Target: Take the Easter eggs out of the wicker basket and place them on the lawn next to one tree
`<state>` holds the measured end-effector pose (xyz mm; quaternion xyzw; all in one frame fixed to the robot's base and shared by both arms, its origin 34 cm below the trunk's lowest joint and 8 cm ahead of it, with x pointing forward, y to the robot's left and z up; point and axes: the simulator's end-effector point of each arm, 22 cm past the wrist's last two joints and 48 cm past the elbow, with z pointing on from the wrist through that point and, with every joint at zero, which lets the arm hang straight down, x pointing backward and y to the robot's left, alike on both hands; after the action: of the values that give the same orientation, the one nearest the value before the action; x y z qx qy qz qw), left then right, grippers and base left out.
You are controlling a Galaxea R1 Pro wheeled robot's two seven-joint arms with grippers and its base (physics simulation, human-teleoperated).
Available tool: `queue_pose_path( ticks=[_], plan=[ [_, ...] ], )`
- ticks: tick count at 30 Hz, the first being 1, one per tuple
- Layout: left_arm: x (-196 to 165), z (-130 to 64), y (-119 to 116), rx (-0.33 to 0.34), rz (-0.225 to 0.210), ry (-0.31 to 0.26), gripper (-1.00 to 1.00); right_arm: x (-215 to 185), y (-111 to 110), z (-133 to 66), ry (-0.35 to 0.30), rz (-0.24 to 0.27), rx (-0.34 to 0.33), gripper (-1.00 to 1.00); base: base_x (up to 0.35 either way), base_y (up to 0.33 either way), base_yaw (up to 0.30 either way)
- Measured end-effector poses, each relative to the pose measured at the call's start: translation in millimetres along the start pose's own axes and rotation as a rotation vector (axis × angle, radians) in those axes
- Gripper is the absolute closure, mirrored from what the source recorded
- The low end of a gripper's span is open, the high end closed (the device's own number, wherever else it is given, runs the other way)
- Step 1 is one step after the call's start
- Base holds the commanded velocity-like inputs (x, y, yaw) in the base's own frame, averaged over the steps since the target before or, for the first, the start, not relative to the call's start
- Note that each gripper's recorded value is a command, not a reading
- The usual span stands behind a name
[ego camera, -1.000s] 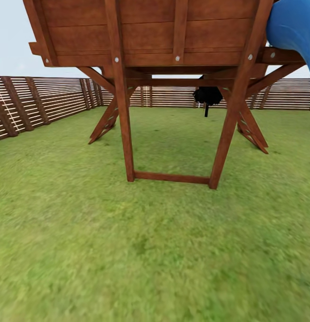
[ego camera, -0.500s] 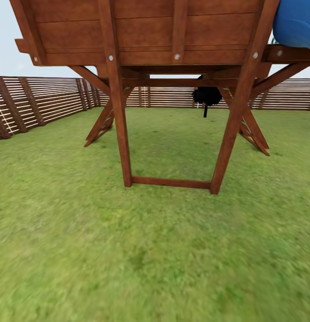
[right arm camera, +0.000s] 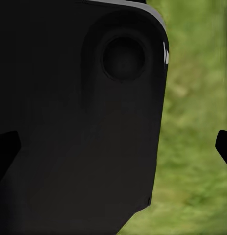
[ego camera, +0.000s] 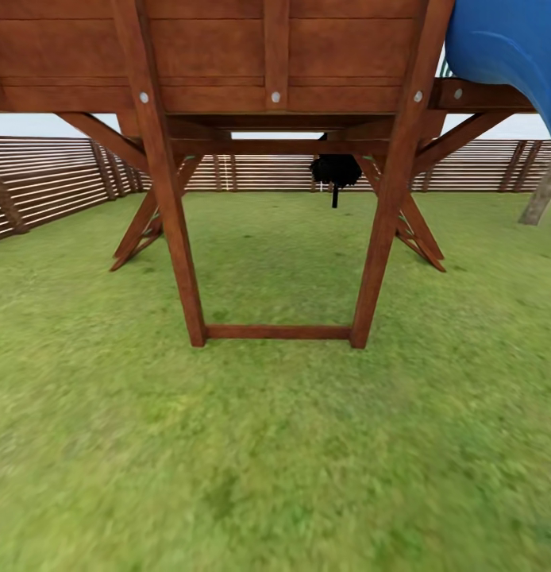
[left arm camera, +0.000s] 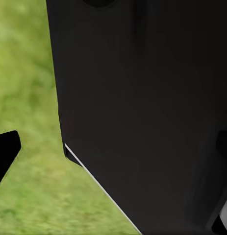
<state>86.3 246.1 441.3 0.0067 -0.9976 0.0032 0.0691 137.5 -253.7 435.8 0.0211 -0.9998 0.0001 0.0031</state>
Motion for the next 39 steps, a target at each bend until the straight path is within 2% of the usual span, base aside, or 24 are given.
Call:
queue_pose_path(
  ticks=[5,28,39],
  plan=[
    [0.0,0.0,0.0,0.0,0.0,0.0,-1.0,0.2,0.2,0.0,0.0,0.0,0.0,-1.0,0.323,0.0,-0.165],
    [0.1,0.0,0.0,0.0,0.0,0.0,-1.0,-0.4,0.3,0.0,-0.001,0.002,0.0,-1.0,0.323,0.0,-0.005],
    [-0.1,0.0,0.0,0.0,0.0,0.0,-1.0,0.3,0.0,0.0,0.0,0.0,0.0,-1.0,0.323,0.0,-0.235]
  ],
)
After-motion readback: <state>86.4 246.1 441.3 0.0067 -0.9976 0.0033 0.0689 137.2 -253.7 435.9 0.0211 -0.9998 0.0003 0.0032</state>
